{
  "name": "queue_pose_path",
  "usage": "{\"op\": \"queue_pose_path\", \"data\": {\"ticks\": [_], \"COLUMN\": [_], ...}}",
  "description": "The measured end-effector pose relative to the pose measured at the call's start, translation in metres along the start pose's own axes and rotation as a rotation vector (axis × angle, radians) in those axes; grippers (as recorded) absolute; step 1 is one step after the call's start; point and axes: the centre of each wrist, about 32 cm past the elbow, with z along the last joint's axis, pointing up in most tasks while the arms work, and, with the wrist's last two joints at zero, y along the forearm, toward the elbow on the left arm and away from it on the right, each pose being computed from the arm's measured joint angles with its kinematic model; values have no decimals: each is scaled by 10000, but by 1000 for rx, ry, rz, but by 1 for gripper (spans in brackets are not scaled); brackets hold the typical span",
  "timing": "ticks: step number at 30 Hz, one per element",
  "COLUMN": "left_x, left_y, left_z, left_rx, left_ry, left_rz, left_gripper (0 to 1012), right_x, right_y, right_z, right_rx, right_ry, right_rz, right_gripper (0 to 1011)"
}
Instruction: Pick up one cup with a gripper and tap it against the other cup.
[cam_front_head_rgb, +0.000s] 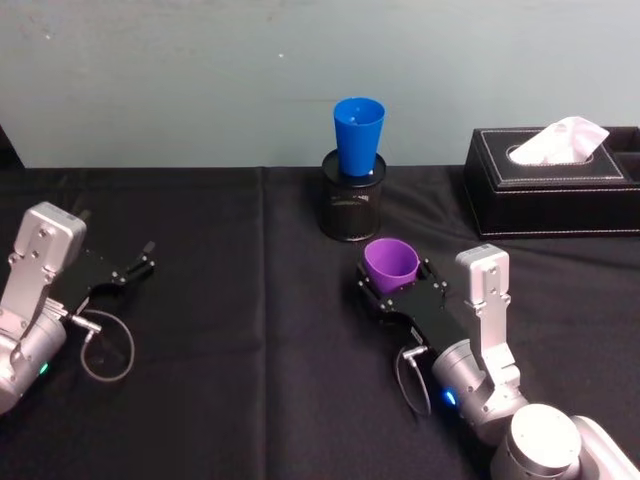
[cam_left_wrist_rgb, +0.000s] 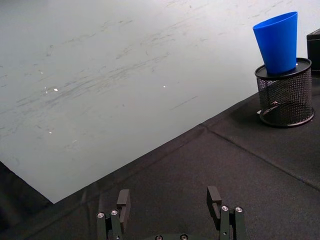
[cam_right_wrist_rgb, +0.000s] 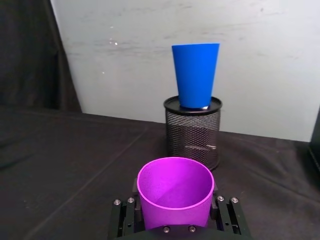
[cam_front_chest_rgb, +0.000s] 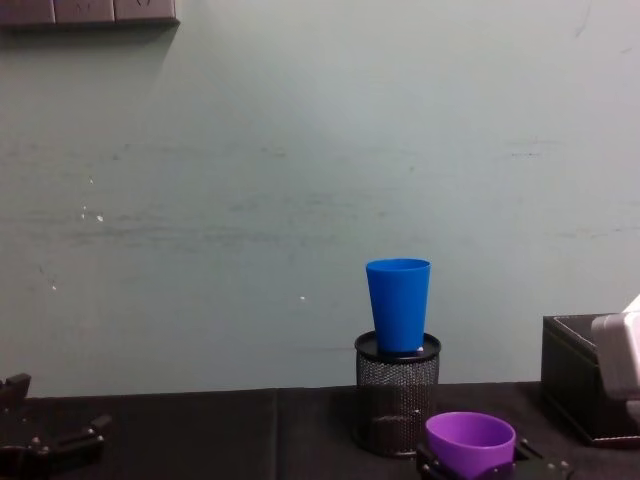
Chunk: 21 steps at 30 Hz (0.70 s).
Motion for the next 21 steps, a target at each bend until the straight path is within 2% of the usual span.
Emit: {"op": "queue_pose_path", "data": {"ticks": [7, 16, 18, 20, 21], "left_x": [0, 0, 0, 0, 0], "left_y": [0, 0, 0, 0, 0], "left_z": [0, 0, 0, 0, 0], "left_rx": [0, 0, 0, 0, 0], "left_ry": [0, 0, 0, 0, 0], "left_rz": [0, 0, 0, 0, 0], "left_gripper": [1000, 1000, 1000, 1000, 1000], "right_x": [-9, -20, -24, -27, -31], "right_y": [8, 15, 1, -16, -37], "right_z": [-14, -6, 34, 77, 137], "right_rx": [0, -1, 7, 20, 36], "right_ry": [22, 35, 38, 36, 33], "right_rz": [33, 37, 38, 37, 39], "right_gripper": [733, 930, 993, 1003, 1003]}}
